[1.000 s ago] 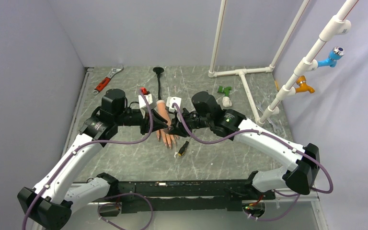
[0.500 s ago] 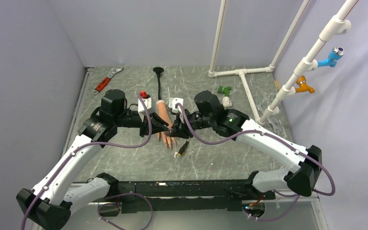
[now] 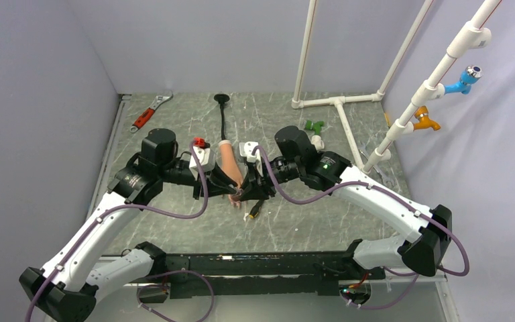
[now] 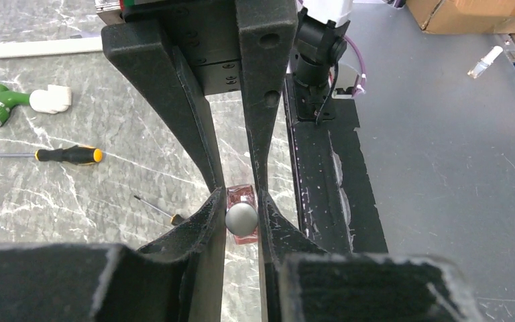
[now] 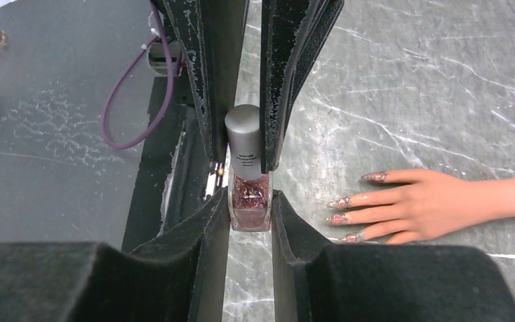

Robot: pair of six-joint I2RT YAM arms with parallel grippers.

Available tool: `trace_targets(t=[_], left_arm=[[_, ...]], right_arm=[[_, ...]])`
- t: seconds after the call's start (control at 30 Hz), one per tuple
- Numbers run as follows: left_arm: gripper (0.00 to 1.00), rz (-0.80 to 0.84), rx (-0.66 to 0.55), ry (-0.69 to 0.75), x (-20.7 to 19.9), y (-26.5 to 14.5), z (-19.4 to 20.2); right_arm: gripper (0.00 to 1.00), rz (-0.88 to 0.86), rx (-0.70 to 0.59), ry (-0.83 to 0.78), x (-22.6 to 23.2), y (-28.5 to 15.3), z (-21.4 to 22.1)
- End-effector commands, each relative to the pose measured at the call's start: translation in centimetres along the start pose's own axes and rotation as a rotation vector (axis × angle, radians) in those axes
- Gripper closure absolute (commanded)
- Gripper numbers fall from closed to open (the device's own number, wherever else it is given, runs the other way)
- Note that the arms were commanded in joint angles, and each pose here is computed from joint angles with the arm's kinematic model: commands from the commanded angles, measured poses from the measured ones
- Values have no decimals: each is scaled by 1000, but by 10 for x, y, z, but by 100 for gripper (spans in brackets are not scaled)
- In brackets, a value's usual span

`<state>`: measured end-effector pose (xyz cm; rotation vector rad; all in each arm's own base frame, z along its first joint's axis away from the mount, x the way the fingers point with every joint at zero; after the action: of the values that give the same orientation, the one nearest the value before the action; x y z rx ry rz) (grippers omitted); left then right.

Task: Paint the nails
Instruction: Screw the nail polish bottle.

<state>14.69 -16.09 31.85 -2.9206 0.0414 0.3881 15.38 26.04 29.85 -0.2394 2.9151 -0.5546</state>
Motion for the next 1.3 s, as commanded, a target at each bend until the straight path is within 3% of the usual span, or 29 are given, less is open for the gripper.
trace_targets(t=[0.0,0.1,0.27,0.33,0.57,1.0,1.27], left_arm=[[76,-5,-7,12,-6,-3,-4],[31,-72,-29,9,-3,-4,-5],[10,-215,-123,-14,-1,-13,-20],[11,-243,-168,-8,-1,-16,-25],[31,-366,-185,-69,8,-19,-25],[42,-473,-220,-171,23,-17,-24],[46,-404,-201,-205,27,-9,-23]], right_arm=[[100,4,-106,-120,-4,-10,-30],[100,23,-101,-114,-5,-10,-28],[100,78,-75,-92,-9,-9,-24],[100,122,-65,-82,-13,-10,-24],[100,399,-46,-32,-35,-14,-25],[100,395,-23,-21,-42,-7,-22],[100,383,-26,-22,-41,-6,-22]])
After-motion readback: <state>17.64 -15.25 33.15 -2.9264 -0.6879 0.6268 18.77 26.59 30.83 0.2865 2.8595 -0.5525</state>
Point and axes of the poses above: each gripper's point midway between its finger pads, its own y axis out along the fingers, its own x axis along the line the jaws close on, z = x × y, the point moved 9 cm from there along -y, back along the fingers, and after that the axes turned 14 degrees about -y, right-handed, at the moved point
